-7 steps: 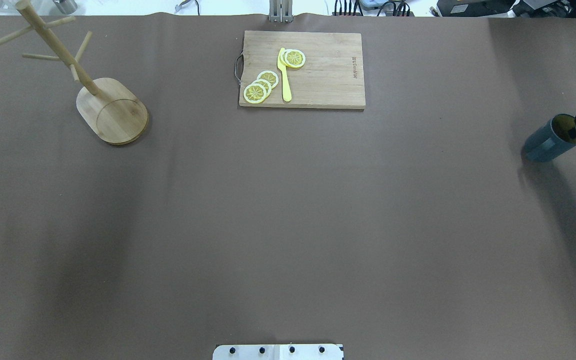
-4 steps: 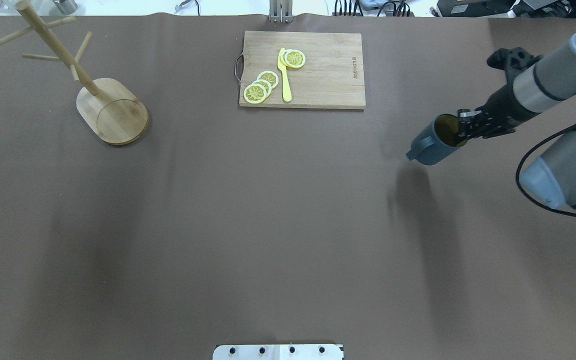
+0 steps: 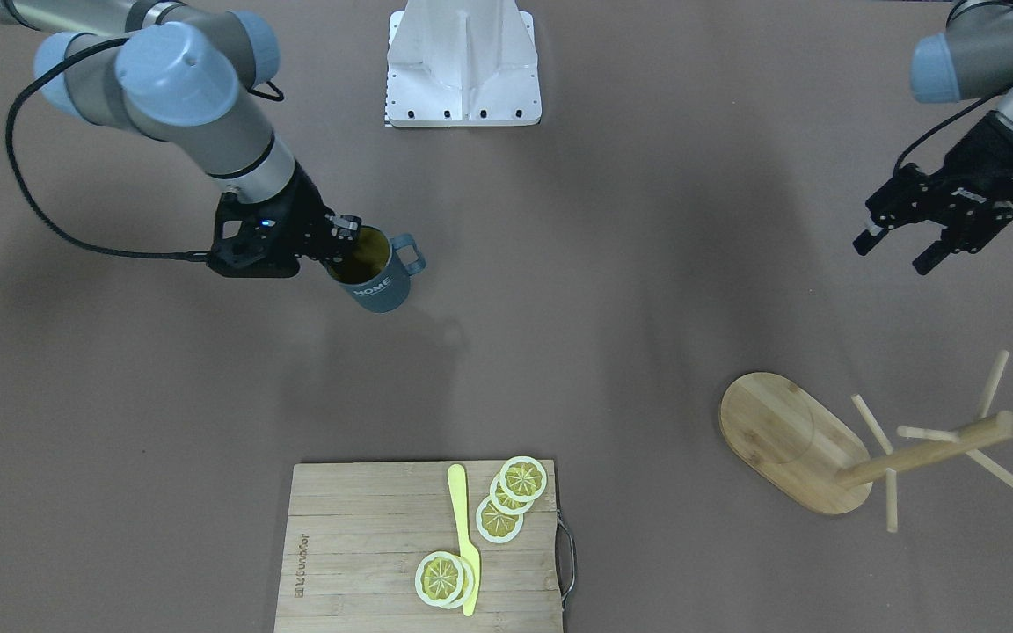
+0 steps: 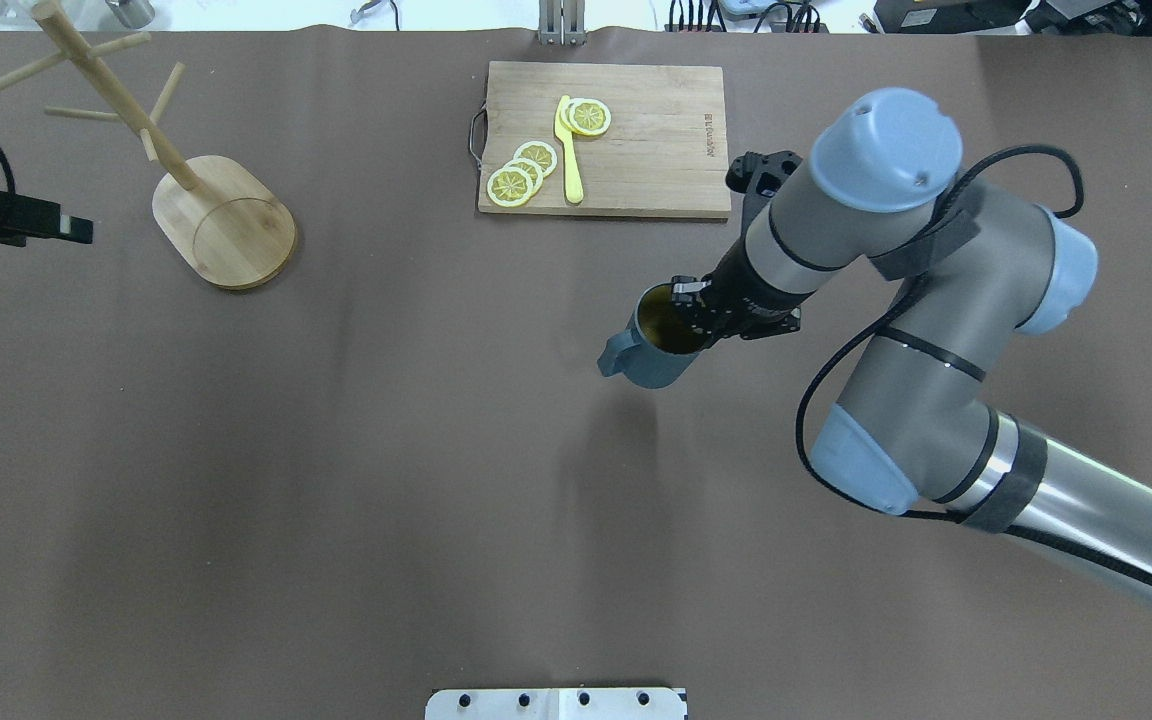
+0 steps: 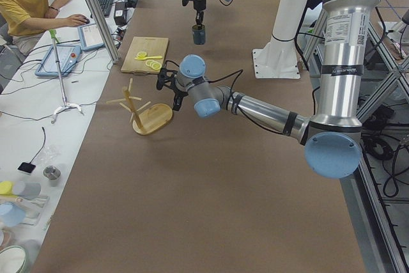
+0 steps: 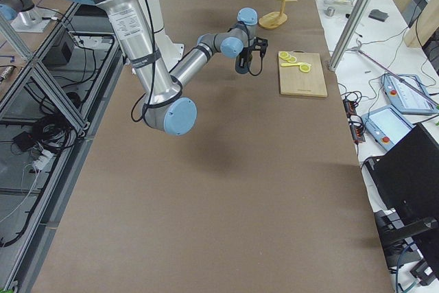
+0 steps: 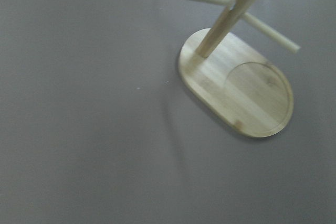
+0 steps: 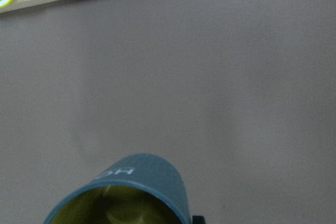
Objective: Hang cup on storage rack
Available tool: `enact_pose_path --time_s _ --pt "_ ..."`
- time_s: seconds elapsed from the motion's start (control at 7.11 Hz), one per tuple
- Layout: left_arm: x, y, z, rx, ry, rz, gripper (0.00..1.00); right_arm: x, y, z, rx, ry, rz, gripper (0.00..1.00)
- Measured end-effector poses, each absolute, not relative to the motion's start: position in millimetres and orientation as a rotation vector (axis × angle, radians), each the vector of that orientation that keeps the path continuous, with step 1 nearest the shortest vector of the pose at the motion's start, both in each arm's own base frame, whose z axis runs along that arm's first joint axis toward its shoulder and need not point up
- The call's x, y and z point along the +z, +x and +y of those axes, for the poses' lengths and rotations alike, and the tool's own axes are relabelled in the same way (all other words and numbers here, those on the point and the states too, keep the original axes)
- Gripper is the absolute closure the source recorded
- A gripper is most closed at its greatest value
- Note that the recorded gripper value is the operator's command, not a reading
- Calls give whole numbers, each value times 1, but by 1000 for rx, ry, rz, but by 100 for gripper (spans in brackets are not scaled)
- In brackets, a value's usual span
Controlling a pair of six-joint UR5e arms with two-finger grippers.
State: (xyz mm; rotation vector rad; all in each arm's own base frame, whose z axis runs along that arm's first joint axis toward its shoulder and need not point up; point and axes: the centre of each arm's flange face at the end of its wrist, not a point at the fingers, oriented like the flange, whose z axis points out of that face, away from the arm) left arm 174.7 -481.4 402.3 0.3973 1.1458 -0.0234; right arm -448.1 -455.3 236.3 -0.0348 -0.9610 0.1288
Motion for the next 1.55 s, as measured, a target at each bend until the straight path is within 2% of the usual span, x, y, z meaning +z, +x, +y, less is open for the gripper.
enact_pose_path --time_s 0.28,0.42,0.56,0.84,1.27,1.55 --pt "328 242 -477 97 478 1224 13 220 -496 -427 88 0 -937 100" --pt "298 282 -469 153 535 1240 10 216 -512 -422 78 1 -928 100" --pt "277 323 -455 204 614 1230 3 212 -530 -425 74 -3 -917 90" --pt "262 387 -421 278 743 1177 3 208 -547 -426 62 -8 -909 0" --pt "258 456 -370 394 808 1137 3 195 -550 -423 38 3 -933 0" --pt "264 488 -355 434 778 1134 4 183 -515 -448 56 -22 -980 0"
